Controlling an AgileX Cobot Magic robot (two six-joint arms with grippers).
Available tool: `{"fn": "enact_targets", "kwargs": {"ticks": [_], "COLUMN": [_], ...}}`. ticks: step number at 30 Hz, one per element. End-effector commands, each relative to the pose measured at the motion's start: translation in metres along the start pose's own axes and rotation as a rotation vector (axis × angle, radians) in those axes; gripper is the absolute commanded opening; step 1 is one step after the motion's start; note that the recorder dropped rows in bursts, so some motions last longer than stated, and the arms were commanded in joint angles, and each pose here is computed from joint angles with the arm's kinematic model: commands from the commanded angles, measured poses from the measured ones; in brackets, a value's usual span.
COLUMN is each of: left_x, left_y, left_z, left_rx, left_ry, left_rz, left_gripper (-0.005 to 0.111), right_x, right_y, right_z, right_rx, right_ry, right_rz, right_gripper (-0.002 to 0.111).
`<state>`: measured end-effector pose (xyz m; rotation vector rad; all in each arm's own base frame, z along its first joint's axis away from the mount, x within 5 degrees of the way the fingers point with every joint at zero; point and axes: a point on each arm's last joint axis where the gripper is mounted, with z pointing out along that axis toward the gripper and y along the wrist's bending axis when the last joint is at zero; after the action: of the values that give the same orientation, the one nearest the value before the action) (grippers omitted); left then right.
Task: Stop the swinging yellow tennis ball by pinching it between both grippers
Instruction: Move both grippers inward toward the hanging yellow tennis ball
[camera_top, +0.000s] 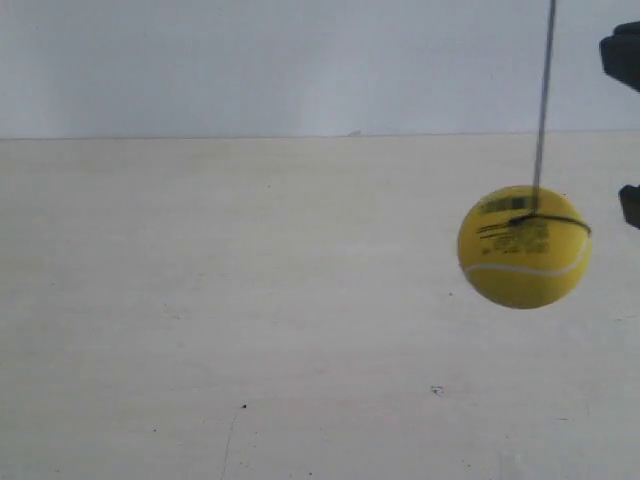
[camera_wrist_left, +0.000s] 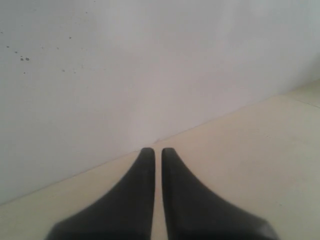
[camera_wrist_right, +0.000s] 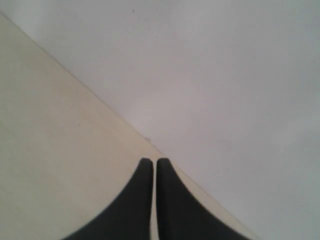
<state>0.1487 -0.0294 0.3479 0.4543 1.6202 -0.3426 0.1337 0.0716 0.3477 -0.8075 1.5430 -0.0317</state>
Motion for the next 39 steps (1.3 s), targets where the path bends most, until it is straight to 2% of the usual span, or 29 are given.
{"fn": "enact_targets", "kwargs": {"ticks": [1, 6, 11, 13, 25, 32, 39], "left_x": [0.003, 0.017, 0.035, 0.041, 0.061, 0.075, 0.098], "left_y": [0.001, 0.011, 0.014, 0.017, 0.027, 0.03, 0.031], "left_z": [0.008, 0.027, 0.047, 0.053, 0.069, 0.076, 0.088], "left_rx": [0.054, 0.112, 0.273, 0.305, 0.321, 0.342, 0.462], "left_ry": [0.024, 0.085, 0.13, 0.148, 0.199, 0.225, 0.257], "left_rz": [-0.005, -0.066, -0.103, -0.105, -0.122, -0.156, -0.221], "left_gripper": [0.005, 0.005, 0.005, 0.005, 0.005, 0.005, 0.005], "right_x": [-0.001, 0.0, 0.004, 0.006, 0.015, 0.019, 0.028], "right_y": [0.001, 0.002, 0.004, 0.006, 0.022, 0.027, 0.03], "right_z": [0.009, 0.01, 0.019, 0.025, 0.07, 0.081, 0.086], "right_rx": [-0.011, -0.013, -0.03, -0.039, -0.112, -0.131, -0.144], "right_ry": [0.006, 0.012, 0.048, 0.063, 0.057, 0.066, 0.132], "right_rz": [-0.005, 0.056, 0.064, 0.061, 0.091, 0.091, 0.088], "right_gripper": [0.0, 0.0, 0.0, 0.0, 0.0, 0.0, 0.0]}}
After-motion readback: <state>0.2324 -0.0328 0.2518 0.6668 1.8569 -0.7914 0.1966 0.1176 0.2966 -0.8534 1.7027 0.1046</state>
